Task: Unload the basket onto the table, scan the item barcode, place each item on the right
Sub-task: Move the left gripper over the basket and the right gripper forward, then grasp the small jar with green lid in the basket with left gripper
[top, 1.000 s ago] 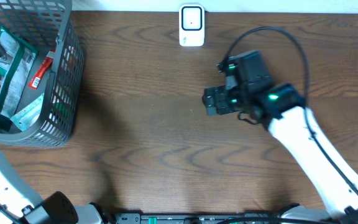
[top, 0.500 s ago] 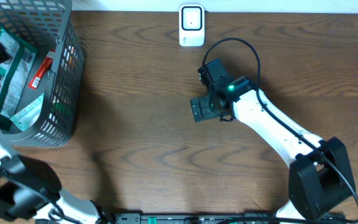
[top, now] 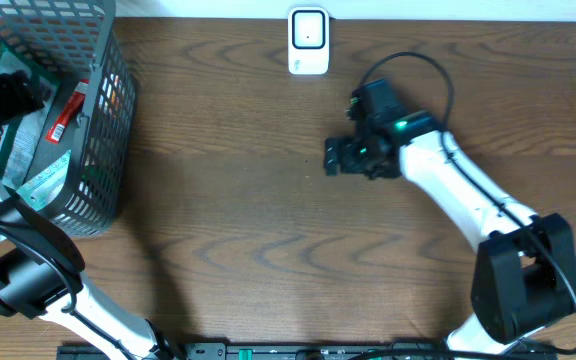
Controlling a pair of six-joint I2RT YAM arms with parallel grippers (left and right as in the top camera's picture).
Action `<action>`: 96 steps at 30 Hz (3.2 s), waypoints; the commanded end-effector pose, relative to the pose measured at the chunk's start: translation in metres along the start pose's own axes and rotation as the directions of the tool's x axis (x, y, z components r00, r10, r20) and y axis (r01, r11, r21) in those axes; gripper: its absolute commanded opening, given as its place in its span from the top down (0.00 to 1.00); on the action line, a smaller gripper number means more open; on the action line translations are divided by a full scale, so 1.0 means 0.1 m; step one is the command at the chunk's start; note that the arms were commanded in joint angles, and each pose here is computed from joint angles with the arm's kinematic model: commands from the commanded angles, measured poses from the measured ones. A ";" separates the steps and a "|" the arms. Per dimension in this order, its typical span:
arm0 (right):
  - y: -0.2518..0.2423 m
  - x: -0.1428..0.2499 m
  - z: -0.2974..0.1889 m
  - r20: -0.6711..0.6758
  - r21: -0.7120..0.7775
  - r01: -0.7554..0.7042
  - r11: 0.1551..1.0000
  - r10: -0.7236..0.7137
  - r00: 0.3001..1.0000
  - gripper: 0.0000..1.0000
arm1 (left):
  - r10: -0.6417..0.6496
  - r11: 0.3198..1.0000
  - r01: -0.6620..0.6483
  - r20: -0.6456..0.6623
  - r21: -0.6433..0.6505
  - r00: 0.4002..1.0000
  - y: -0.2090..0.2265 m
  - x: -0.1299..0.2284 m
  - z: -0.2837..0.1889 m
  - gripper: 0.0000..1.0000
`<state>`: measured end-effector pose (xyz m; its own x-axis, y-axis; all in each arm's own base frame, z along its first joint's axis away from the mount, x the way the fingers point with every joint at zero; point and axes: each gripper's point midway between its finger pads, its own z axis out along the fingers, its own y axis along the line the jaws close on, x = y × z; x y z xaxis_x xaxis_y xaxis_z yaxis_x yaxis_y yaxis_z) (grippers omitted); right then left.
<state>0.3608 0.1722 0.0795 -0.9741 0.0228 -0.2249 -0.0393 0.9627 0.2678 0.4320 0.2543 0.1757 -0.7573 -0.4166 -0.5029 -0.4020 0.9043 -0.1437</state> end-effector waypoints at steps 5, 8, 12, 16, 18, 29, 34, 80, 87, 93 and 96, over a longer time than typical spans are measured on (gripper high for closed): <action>-0.23 -0.26 -0.33 -0.021 -0.105 -0.143 0.984 0.142 0.990 0.01 | 0.053 0.998 -0.051 -0.032 0.048 0.998 -0.12 0.07 -0.11 0.07; -0.40 -0.31 -0.38 -0.007 -0.080 -0.157 0.984 0.157 0.988 0.01 | 0.049 0.998 -0.046 -0.060 0.054 0.997 -0.16 0.10 -0.21 0.07; -0.54 -0.35 -0.39 0.017 -0.033 -0.173 0.984 0.173 0.985 0.01 | 0.054 0.997 -0.052 -0.047 0.053 0.997 -0.21 0.01 -0.41 0.07; -0.62 -0.37 -0.39 0.036 0.011 -0.173 0.985 0.172 0.984 0.01 | 0.088 0.994 -0.086 -0.028 0.061 0.996 -0.23 -0.04 -0.45 0.07; -0.65 -0.38 -0.39 0.043 0.028 -0.174 0.984 0.172 0.984 0.01 | 0.116 0.991 -0.111 -0.051 0.078 0.992 -0.26 0.02 -0.40 0.07; -0.77 -0.36 -0.42 0.032 0.047 -0.144 0.988 0.143 0.989 0.01 | 0.241 0.966 -0.218 -0.186 0.138 0.953 -0.59 0.39 -0.28 0.05; -0.82 -0.35 -0.43 0.027 0.052 -0.157 0.986 0.156 0.987 0.01 | 0.238 0.968 -0.210 -0.242 0.136 0.941 -0.56 0.57 -0.11 0.05; -0.81 -0.41 -0.43 0.050 0.045 -0.115 0.992 0.113 0.992 0.01 | 0.221 0.975 -0.203 -0.279 0.093 0.934 -0.34 1.16 0.66 0.42; -0.81 -0.41 -0.43 0.050 0.045 -0.115 0.992 0.113 0.992 0.01 | 0.239 0.971 -0.236 -0.113 0.045 0.964 -0.39 0.64 0.27 0.42; -0.81 -0.42 -0.43 0.051 0.045 -0.115 0.992 0.112 0.992 0.01 | 0.220 0.974 -0.210 0.127 -0.082 0.967 -0.35 0.07 -0.27 0.42; -0.81 -0.42 -0.43 0.051 0.045 -0.115 0.992 0.113 0.992 0.01 | 0.237 0.969 -0.211 0.258 -0.126 0.937 -0.38 -0.20 -0.63 0.42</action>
<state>0.3905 0.0826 0.1034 -0.9624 0.1498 -0.2267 0.0911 0.9639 0.2503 0.4293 0.2120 0.1871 -0.7659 -0.1699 -0.6202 -0.2405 0.9701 0.0312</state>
